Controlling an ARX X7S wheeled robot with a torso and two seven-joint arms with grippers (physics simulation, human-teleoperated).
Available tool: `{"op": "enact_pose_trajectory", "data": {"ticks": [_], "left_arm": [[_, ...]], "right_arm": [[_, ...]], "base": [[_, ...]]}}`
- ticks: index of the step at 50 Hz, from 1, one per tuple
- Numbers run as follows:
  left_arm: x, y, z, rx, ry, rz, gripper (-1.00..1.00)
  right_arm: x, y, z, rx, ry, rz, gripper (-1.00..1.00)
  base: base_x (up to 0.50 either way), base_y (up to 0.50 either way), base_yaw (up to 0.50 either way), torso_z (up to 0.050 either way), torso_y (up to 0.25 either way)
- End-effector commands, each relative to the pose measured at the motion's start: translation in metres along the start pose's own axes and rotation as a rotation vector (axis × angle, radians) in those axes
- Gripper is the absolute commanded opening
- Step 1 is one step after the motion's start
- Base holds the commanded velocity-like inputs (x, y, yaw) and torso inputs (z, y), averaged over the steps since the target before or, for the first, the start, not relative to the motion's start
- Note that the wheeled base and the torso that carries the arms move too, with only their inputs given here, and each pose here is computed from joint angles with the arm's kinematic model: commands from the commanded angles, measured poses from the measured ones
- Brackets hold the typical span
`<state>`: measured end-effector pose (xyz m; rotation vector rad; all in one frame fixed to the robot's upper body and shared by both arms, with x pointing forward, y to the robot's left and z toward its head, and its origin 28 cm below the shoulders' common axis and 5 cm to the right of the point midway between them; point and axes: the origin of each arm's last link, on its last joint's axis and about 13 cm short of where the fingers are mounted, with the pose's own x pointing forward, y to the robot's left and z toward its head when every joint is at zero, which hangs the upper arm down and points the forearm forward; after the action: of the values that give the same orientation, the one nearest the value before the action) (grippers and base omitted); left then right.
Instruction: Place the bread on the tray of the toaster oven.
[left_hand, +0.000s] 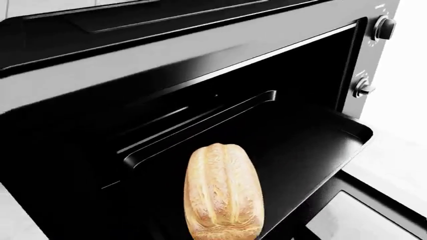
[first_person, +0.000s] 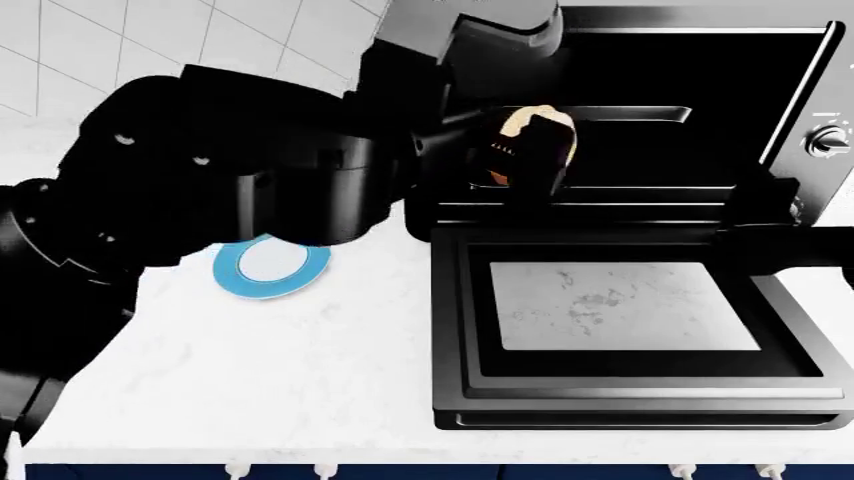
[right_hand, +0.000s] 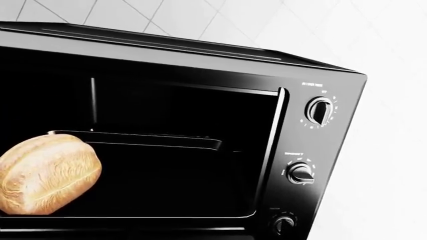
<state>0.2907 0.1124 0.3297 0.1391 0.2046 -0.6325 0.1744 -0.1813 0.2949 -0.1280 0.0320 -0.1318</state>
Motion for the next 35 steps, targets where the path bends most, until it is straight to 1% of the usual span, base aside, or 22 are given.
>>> {"op": "enact_pose_trajectory", "data": {"ticks": [1,5,15,21,25,28,31,35], "left_arm": [[-0.02,0.008,-0.006,0.032,-0.023,0.045,1.0],[-0.026,0.012,-0.006,0.032,-0.03,0.063,1.0],[-0.06,0.016,-0.006,0.028,-0.073,0.079,1.0],[-0.079,0.022,-0.009,0.007,-0.088,0.099,1.0],[-0.094,0.024,-0.014,0.007,-0.09,0.118,1.0],[-0.106,0.027,-0.017,0.012,-0.095,0.151,1.0],[-0.112,0.032,-0.019,0.009,-0.096,0.178,1.0],[-0.122,0.043,-0.021,-0.008,-0.1,0.236,1.0]], "right_arm": [[0.001,-0.001,0.003,-0.003,-0.005,-0.001,1.0],[0.001,-0.003,0.003,-0.001,-0.005,-0.001,1.0],[0.002,-0.002,0.003,-0.001,-0.002,0.001,1.0],[0.003,-0.002,0.005,-0.004,-0.006,0.002,1.0],[0.003,-0.003,0.007,-0.004,-0.007,0.005,1.0],[0.004,-0.003,0.008,-0.005,-0.008,0.007,1.0],[0.007,-0.001,0.01,-0.008,-0.007,0.01,1.0],[0.01,-0.002,0.013,-0.012,-0.008,0.015,1.0]], "base": [[0.0,0.0,0.0,0.0,0.0],[0.0,0.0,0.0,0.0,0.0],[0.0,0.0,0.0,0.0,0.0],[0.0,0.0,0.0,0.0,0.0],[0.0,0.0,0.0,0.0,0.0],[0.0,0.0,0.0,0.0,0.0],[0.0,0.0,0.0,0.0,0.0],[0.0,0.0,0.0,0.0,0.0]]}}
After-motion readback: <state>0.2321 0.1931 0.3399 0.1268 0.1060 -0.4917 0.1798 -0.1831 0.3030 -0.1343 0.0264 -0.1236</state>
